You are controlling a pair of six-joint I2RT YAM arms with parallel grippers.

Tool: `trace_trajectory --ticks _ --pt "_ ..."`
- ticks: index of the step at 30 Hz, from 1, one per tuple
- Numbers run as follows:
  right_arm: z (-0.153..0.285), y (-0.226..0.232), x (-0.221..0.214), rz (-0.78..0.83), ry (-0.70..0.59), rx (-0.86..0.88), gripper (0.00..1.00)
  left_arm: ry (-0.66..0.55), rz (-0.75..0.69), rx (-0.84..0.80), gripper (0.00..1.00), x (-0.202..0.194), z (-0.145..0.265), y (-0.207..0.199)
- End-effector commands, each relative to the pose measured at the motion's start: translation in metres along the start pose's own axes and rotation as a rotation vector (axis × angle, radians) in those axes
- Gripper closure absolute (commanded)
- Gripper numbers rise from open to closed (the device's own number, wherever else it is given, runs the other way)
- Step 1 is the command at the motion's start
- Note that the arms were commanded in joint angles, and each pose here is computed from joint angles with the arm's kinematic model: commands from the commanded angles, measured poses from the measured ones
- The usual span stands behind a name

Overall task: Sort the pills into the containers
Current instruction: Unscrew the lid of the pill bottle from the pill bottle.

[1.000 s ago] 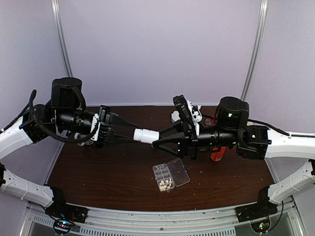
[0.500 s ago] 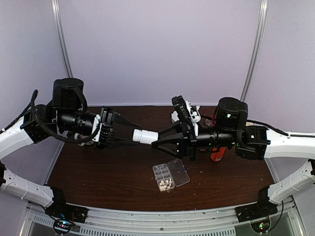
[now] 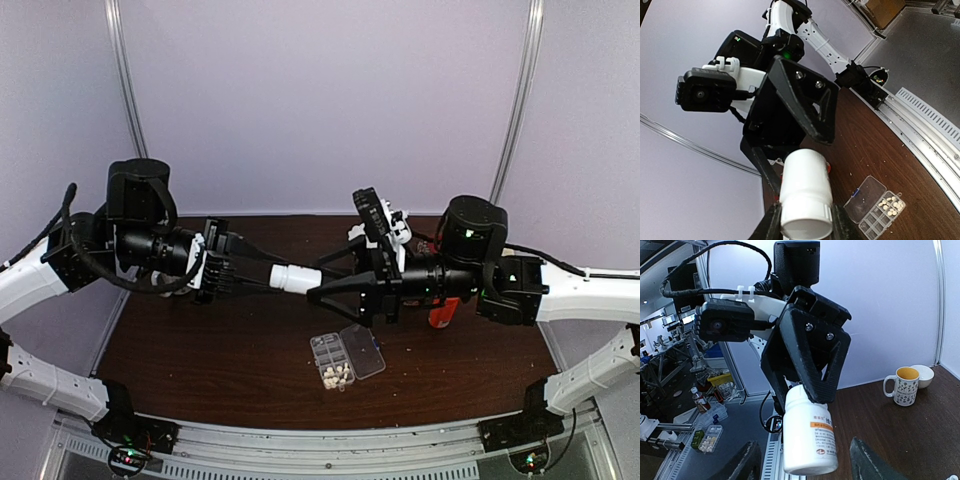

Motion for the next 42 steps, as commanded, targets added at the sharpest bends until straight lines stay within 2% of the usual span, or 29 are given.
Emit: trace_trajectory --ticks 1,6,9,12,23,31,37,42 --pt "-0.0001 -0.0005 0.0137 -0.001 -0.066 0.010 0.37 -0.034 -0.025 0.032 0.91 0.0145 0.0052 0.0086" --pt "-0.0033 -0.0050 0.0109 -0.037 -0.060 -0.009 0.33 -0.043 -0.031 0.057 0.92 0.0151 0.0053 0.0115" --pt "0.0009 -0.0066 0.0120 -0.079 -0.110 -0.030 0.27 -0.046 -0.036 0.074 0.92 0.0155 0.0064 0.0127" --pt "0.0042 -0.0064 0.0135 -0.110 -0.153 -0.034 0.27 -0.059 -0.038 0.082 0.94 0.0168 0.0066 0.0133" --pt "0.0004 -0.0053 0.0148 -0.124 -0.164 -0.017 0.45 -0.074 -0.029 0.061 0.94 0.0178 0.0041 0.0115" --pt "-0.0035 -0.0054 0.0157 -0.127 -0.163 -0.003 0.75 -0.076 -0.019 0.055 0.94 0.0174 0.0035 0.0100" --pt "-0.0026 -0.0041 0.0143 -0.118 -0.155 0.000 0.80 -0.079 0.019 0.068 0.94 0.0163 0.0010 0.0134" --pt "0.0013 -0.0038 0.0097 -0.028 -0.098 -0.021 0.80 -0.117 0.176 0.060 0.93 0.0234 -0.0016 0.0184"
Point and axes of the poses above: each gripper's point midway between its finger pads, its own z axis back along the fingers, its own y axis along the line the jaws close on, x = y × z, the point moved 2 cm from there along z, back along the fingers, and after that the axes turned 14 degrees about z, right-handed, at the moved point
